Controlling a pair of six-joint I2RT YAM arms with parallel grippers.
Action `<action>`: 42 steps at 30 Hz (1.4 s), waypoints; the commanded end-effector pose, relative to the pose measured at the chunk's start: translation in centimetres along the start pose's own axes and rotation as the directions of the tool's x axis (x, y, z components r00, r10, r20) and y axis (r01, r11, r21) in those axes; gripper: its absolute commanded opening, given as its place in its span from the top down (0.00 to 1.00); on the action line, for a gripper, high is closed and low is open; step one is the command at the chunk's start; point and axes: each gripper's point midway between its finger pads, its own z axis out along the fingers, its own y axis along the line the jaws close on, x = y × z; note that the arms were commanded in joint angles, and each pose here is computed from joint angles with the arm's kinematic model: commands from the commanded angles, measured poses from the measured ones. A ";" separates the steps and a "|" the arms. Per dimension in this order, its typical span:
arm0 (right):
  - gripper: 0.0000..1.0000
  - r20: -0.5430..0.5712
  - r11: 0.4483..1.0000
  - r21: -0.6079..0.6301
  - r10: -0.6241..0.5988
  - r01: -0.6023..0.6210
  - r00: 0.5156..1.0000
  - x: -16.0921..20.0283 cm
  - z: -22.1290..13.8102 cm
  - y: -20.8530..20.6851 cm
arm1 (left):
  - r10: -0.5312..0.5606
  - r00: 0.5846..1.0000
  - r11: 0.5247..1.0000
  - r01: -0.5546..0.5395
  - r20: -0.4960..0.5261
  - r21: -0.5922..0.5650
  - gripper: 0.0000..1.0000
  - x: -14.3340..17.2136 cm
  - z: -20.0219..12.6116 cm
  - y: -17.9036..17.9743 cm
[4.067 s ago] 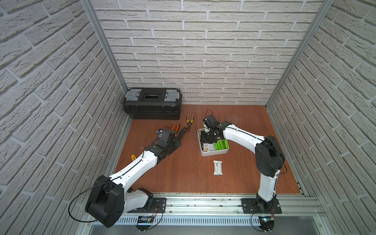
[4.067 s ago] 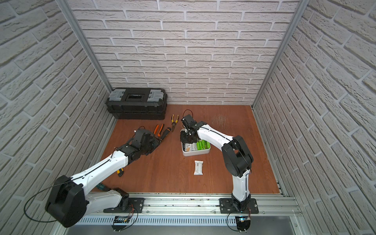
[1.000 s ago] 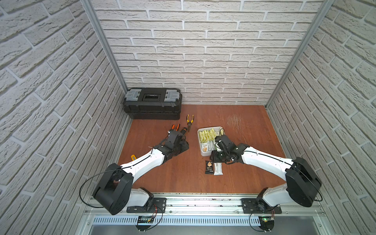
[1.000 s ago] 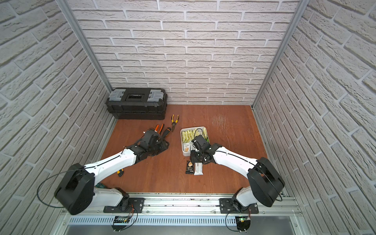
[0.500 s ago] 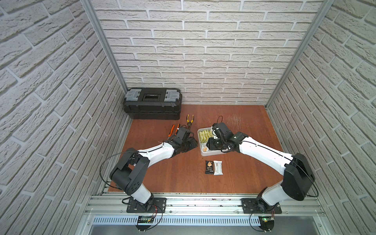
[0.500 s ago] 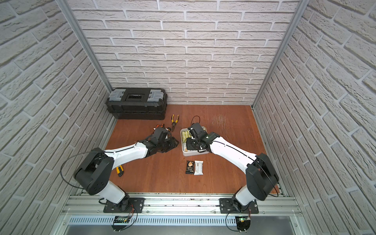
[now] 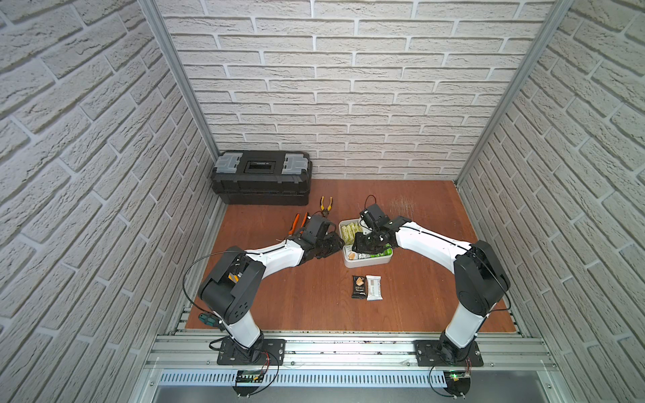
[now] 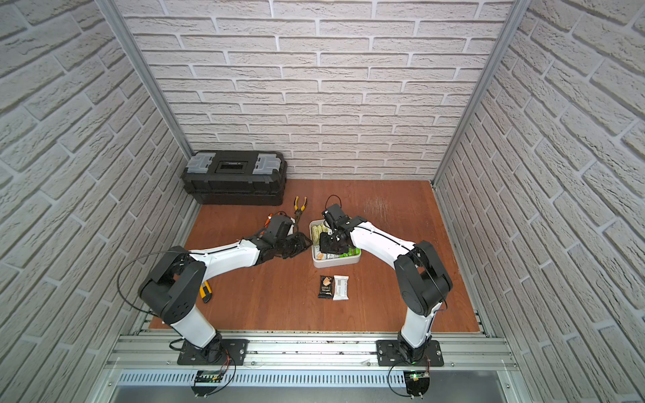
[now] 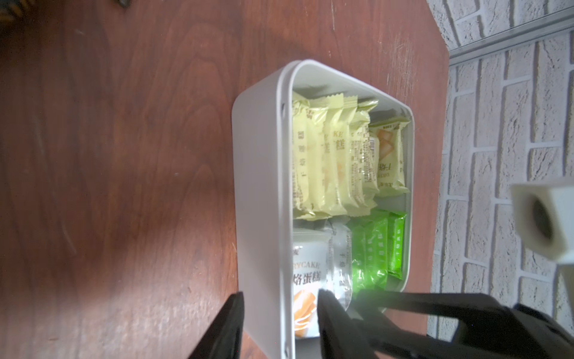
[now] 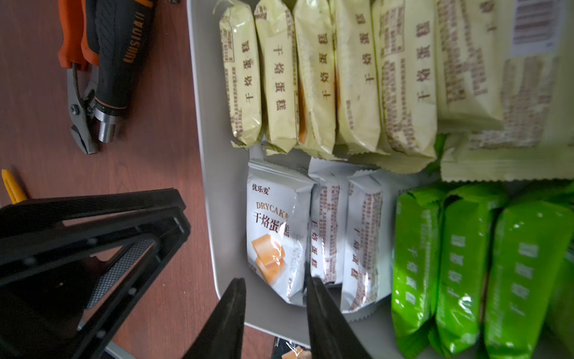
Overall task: Take the cookies out of the storage box
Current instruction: Pick up the cookie from the storage box.
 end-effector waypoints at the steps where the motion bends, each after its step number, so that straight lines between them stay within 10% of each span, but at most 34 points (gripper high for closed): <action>1: 0.62 -0.003 0.999 -0.032 0.011 -0.011 1.000 -0.3 0.4 0.3 | -0.008 1.000 1.000 0.008 -0.011 -0.011 0.59 -0.3 0.6 0.3; 28: 0.67 -0.027 0.994 -0.106 0.029 -0.032 0.999 -0.8 3.9 0.1 | 0.007 0.998 0.998 -0.011 -0.060 -0.062 0.75 -0.6 1.9 1.4; 42: 0.92 0.004 0.991 -0.132 -0.007 0.008 1.000 -0.9 3.0 0.6 | 0.029 0.997 0.998 -0.033 -0.068 -0.051 0.76 -0.6 1.5 1.0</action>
